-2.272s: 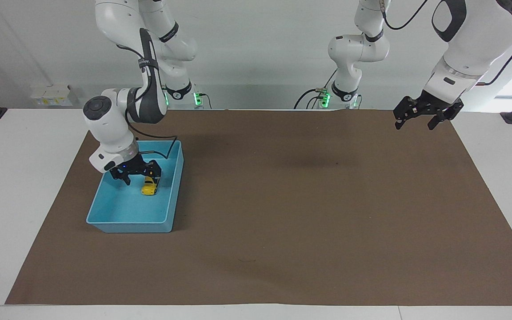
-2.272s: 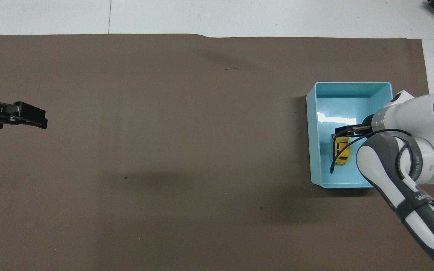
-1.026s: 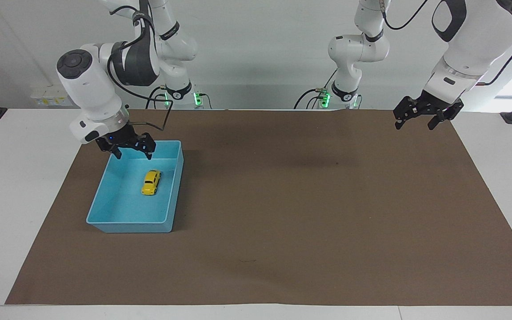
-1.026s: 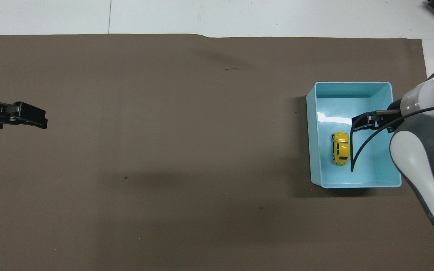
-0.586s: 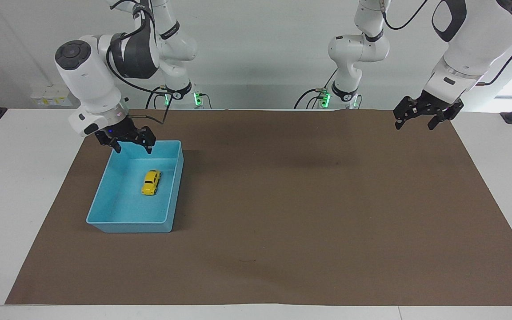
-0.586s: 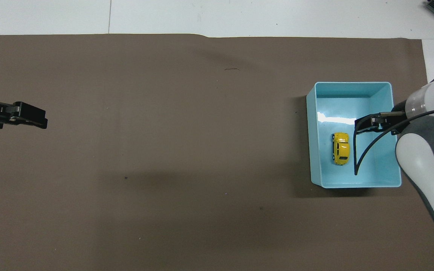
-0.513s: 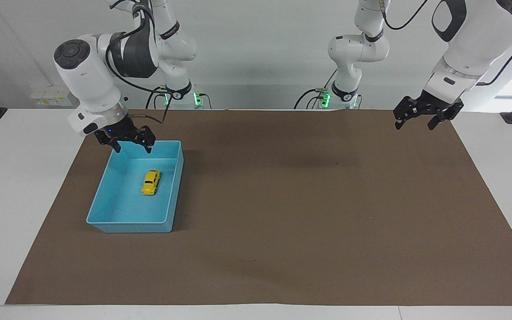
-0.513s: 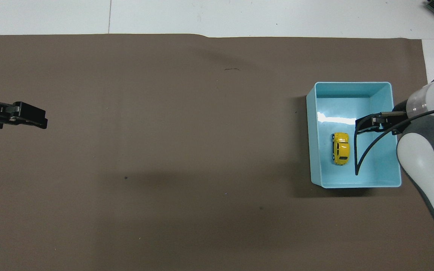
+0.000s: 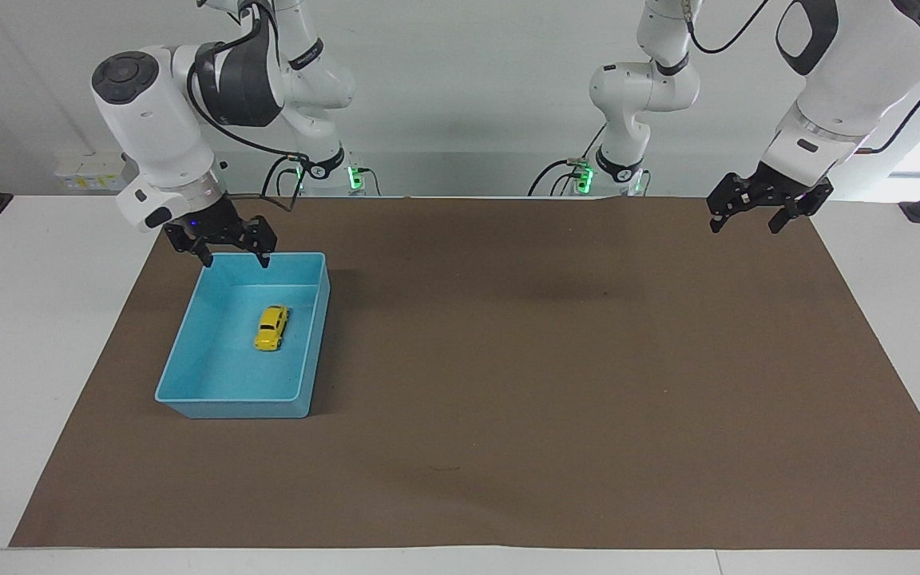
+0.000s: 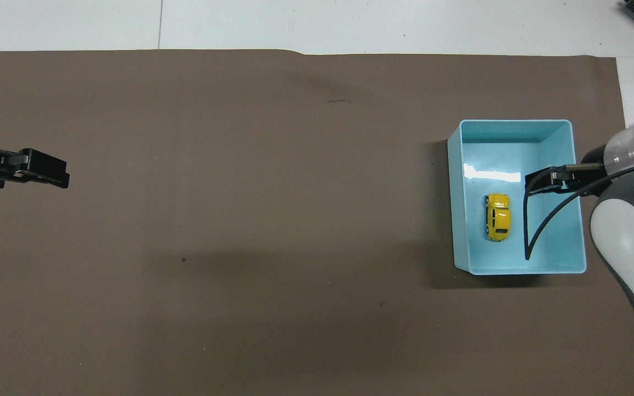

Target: Wind up and store yellow beetle car

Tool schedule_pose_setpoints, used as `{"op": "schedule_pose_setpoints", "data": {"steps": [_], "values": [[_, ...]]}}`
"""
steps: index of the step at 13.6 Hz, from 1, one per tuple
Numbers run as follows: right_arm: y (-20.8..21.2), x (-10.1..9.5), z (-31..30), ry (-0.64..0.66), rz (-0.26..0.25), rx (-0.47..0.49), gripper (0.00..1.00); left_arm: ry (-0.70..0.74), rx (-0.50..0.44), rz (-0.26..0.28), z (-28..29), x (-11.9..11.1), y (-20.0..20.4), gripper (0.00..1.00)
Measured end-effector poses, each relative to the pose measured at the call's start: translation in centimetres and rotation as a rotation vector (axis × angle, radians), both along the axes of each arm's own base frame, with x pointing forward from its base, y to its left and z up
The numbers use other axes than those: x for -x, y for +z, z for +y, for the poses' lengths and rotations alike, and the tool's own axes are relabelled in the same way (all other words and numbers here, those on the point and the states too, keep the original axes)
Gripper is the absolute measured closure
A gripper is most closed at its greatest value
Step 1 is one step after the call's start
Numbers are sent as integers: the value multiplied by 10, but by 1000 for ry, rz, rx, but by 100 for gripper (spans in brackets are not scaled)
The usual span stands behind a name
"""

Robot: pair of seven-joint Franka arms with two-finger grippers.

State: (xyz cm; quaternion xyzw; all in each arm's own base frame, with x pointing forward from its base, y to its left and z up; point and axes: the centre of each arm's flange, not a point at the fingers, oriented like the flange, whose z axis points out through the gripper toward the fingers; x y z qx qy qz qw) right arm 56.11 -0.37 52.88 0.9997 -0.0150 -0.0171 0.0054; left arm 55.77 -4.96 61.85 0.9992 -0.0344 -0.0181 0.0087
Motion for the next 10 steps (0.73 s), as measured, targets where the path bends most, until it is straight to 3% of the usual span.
{"op": "schedule_pose_setpoints", "data": {"steps": [10], "values": [[62, 13, 9, -12, 28, -15, 0, 0, 0, 0, 0, 0, 0, 0]]}}
